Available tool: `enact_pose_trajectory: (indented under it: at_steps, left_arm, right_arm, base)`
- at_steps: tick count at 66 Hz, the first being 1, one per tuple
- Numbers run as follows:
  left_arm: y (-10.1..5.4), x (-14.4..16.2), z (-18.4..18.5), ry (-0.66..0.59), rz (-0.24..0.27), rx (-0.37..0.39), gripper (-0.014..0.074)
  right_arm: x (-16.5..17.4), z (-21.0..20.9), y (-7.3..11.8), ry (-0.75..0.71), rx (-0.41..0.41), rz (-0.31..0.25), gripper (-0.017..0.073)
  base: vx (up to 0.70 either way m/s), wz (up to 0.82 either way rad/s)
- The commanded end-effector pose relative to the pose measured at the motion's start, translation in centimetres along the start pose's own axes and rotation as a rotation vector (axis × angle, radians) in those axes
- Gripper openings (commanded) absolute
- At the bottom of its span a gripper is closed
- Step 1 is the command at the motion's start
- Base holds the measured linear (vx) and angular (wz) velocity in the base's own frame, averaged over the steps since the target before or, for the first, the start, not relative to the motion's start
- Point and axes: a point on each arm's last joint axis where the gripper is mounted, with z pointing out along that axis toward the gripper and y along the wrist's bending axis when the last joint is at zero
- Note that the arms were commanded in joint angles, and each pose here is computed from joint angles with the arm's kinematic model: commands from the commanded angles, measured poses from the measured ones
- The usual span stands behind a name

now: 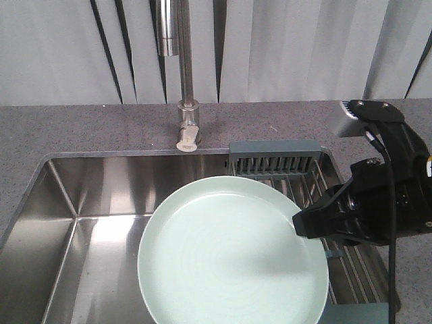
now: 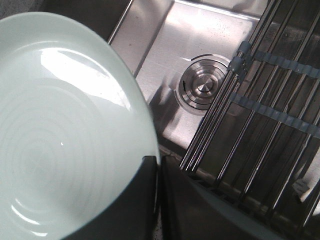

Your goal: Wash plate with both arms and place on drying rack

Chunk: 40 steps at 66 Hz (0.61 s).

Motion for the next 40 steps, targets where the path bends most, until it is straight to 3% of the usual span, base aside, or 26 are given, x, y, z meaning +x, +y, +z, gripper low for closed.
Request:
enact_pose_trajectory:
  at_steps: [1, 40]
  left_arm:
    - [-0.09, -0.72, -1.2, -0.096, -0.011, 0.006, 0.0495]
    - [-0.09, -0.64, -1.44, -0.106, -0.01, 0.006, 0.0495]
  right_arm:
    - [-0.73, -1.09, 0.76, -0.083, -0.025, -0.012, -0.0008]
    - [-0.73, -1.09, 0.77, -0.083, -0.025, -0.012, -0.0008]
  base:
    - [0.0, 0.0]
    - [0.0, 0.0]
